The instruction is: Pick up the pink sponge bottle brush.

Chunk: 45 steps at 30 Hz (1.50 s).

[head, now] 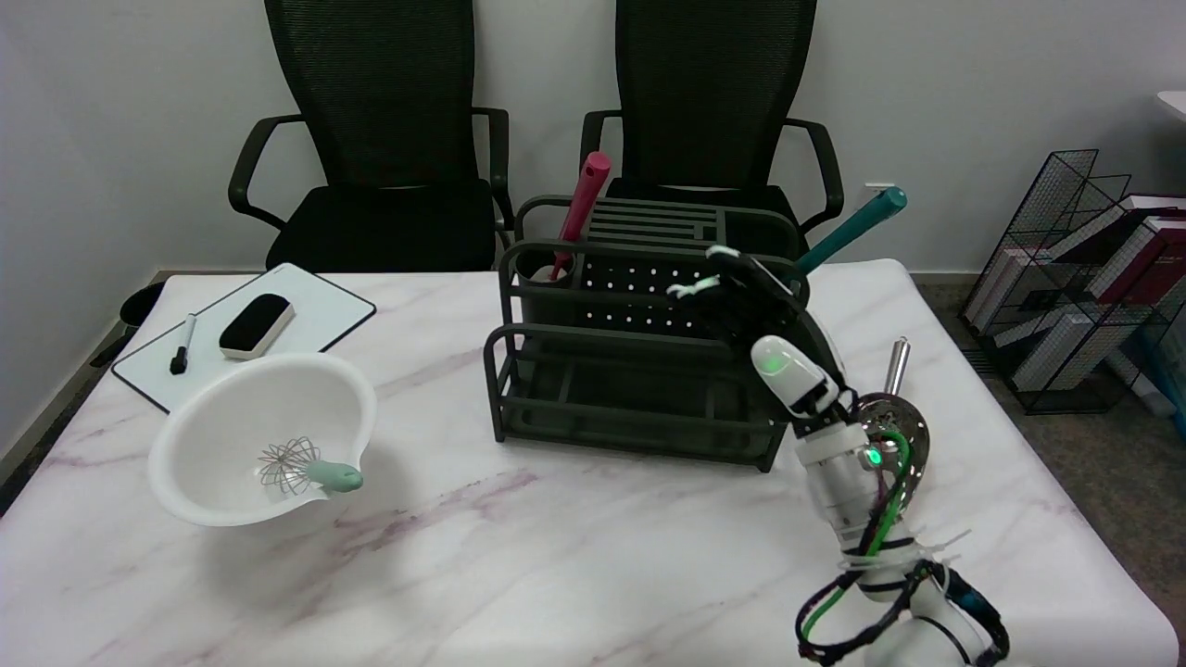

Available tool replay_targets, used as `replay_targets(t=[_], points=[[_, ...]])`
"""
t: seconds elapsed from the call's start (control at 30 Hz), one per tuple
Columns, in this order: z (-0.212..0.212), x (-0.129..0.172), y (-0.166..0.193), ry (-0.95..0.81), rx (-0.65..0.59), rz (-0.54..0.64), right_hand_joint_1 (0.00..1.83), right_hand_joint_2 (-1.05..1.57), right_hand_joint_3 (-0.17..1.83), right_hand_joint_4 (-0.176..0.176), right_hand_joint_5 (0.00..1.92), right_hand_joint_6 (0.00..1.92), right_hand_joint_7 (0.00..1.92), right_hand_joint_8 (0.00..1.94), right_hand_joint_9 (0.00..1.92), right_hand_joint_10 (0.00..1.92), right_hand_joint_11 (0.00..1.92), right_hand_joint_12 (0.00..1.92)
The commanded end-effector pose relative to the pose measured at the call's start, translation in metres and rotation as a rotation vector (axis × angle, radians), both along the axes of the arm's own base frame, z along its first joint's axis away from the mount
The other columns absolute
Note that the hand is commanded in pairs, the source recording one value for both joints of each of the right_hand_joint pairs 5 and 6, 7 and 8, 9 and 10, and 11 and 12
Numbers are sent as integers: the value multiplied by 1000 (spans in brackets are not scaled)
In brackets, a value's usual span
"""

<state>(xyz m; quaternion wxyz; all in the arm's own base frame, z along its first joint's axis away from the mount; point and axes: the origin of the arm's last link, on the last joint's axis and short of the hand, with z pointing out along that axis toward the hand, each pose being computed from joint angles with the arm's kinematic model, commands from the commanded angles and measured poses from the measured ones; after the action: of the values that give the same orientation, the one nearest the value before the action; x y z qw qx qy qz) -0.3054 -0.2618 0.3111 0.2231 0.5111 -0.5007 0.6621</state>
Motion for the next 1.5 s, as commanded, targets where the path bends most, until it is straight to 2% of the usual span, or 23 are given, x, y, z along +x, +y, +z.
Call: replay_targets(t=[0.03, 0.33, 0.57, 0.93, 1.1, 1.5], points=[[-27, 99, -109, 148, 116, 90, 1103, 72, 923, 0, 574, 574, 816, 816, 735, 735, 580, 580], [-18, 164, -149, 171, 94, 207, 1129, 37, 899, 0, 302, 302, 762, 762, 706, 706, 578, 578], [-2, 186, -160, 202, 63, 201, 1134, 36, 908, 0, 295, 295, 767, 767, 700, 700, 590, 590], [-2, 172, -166, 207, 63, 143, 1140, -58, 985, 0, 276, 276, 745, 745, 674, 674, 547, 547], [-11, 163, -183, 223, 64, 90, 1145, -130, 1020, 0, 245, 245, 716, 716, 623, 623, 476, 476], [-39, 113, -221, 197, 55, -69, 1225, -229, 1035, 0, 177, 177, 690, 690, 598, 598, 402, 402]])
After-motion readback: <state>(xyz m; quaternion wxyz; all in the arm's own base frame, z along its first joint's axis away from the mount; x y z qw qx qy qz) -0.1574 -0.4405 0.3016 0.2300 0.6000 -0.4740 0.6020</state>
